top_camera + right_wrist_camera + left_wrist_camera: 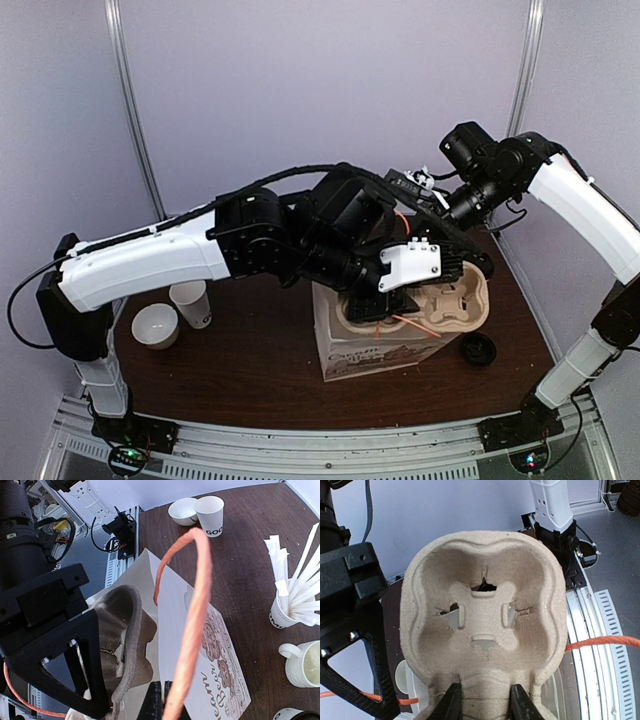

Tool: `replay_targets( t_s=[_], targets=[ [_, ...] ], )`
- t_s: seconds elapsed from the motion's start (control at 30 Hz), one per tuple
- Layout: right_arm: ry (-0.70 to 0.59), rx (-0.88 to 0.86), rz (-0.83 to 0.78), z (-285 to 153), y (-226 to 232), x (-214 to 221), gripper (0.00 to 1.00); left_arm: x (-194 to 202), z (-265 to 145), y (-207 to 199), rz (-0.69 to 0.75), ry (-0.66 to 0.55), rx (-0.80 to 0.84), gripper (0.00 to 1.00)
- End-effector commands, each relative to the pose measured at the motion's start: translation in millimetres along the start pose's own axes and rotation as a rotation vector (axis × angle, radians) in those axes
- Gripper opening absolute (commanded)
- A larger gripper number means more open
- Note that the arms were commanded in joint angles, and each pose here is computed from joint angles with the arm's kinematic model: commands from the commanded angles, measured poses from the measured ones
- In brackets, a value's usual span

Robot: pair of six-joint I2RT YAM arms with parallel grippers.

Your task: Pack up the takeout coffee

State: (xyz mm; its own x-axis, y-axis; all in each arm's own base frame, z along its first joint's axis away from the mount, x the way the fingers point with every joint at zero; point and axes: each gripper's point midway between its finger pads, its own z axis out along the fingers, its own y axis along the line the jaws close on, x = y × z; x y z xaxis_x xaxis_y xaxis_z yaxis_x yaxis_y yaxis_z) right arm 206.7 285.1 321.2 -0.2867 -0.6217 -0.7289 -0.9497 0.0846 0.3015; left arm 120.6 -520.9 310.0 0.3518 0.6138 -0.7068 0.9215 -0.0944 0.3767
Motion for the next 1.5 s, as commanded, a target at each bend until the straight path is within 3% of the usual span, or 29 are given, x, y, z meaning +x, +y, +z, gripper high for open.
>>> replay_targets(
  t_s=[0.0,0.13,0.57,0.9,1.23,1.47],
  targets=[
    [-0.004,0.005,0.002,0,1,-3,0.0,-27,-26,14,-0.038,-0.143,-0.066,0.25],
    [-0.005,0.006,0.0,-1,2,-3,0.0,-25,-29,20,-0.069,-0.209,-0.106,0.25],
    [-0.01,0.006,-0.001,-3,4,-4,0.0,12,-18,24,-0.209,-0.167,-0.125,0.23],
    [0.015,0.072,0.026,-1,-12,0,0.0,15,-40,21,-0.258,-0.208,-0.14,0.23],
    [0.014,0.104,0.042,-2,-18,1,0.1,49,-12,23,-0.26,-0.023,-0.16,0.23],
    [0.01,0.126,0.053,-5,-22,1,0.19,56,-3,29,-0.276,0.022,-0.184,0.22]
  ],
)
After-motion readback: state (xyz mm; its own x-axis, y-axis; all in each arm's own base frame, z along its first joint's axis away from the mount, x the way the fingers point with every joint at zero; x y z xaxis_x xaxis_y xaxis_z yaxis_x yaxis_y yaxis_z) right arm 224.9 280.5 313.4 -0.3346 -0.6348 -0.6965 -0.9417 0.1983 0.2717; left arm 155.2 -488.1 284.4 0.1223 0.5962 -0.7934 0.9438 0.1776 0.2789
